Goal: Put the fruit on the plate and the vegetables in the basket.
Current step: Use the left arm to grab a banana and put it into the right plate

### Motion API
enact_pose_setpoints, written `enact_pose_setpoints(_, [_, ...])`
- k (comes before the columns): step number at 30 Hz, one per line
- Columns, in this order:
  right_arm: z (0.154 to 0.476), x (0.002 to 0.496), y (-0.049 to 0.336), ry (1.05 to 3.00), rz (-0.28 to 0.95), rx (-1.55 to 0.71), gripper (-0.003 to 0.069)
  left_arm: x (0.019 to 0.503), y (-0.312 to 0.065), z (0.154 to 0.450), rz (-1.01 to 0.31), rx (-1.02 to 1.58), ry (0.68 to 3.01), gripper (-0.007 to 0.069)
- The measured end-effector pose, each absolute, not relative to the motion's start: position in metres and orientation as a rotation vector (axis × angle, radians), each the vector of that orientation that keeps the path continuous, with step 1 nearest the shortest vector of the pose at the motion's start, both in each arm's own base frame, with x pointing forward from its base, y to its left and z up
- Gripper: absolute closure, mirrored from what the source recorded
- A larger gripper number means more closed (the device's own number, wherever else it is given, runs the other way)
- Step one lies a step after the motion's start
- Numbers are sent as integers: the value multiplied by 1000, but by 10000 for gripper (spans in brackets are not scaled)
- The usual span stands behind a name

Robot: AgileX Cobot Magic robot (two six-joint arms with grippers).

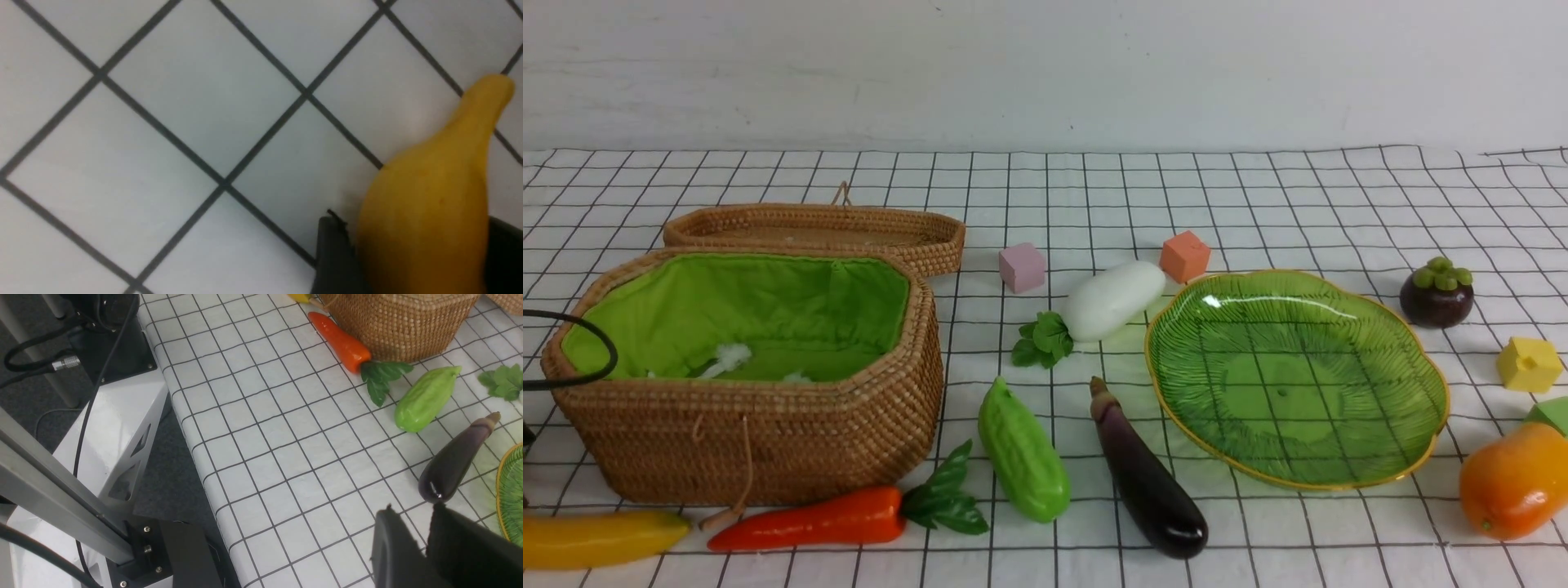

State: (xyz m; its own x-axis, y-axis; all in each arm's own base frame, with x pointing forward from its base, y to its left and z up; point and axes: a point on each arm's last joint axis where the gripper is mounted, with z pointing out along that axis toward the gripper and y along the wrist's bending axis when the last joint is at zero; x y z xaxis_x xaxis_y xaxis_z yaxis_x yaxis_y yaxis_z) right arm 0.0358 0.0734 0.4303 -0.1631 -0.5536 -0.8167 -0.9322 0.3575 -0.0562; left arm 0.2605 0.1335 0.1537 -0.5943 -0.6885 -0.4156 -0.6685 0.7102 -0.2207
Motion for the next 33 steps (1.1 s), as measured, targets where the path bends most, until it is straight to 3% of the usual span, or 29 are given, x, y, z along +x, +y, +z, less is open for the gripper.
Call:
enact_pose_setpoints(1, [430,36,73,1836,610,-1302,498,260,134,153,-47,-1021,2457,303])
enact_pose_setpoints(3, [430,36,73,1836,610,-1302,497,259,134,153,-36,-1000,2473,324])
enact_pose_setpoints(8, [430,36,73,1836,610,-1302,497,253,132,170,12,-905,2536,315])
enact_pose_setpoints(17, [430,39,72,1881,594,-1246,497,227,125,274,119,-899,2375,315])
enact_pose_setpoints(19, [429,44,69,1942,561,-1148,496,201,105,322,82,-850,2237,315])
enact_pose_setpoints(24, [431,55,63,2007,494,-952,493,184,48,368,-110,-517,2143,315])
enact_pose_setpoints(25, [432,59,61,2029,474,-848,490,186,18,378,-231,-319,2150,315])
enact_pose_setpoints(27, [433,62,58,2044,460,-779,489,189,-1,381,-309,-204,2161,315])
enact_pose_setpoints(28, [433,66,55,2069,435,-684,486,198,-29,383,-399,-51,2178,315])
enact_pose_setpoints(30, [433,68,52,2082,419,-637,485,205,-45,382,-436,26,2185,315])
enact_pose_setpoints(33, [431,70,48,2130,394,-538,484,239,-113,373,-481,307,2221,315])
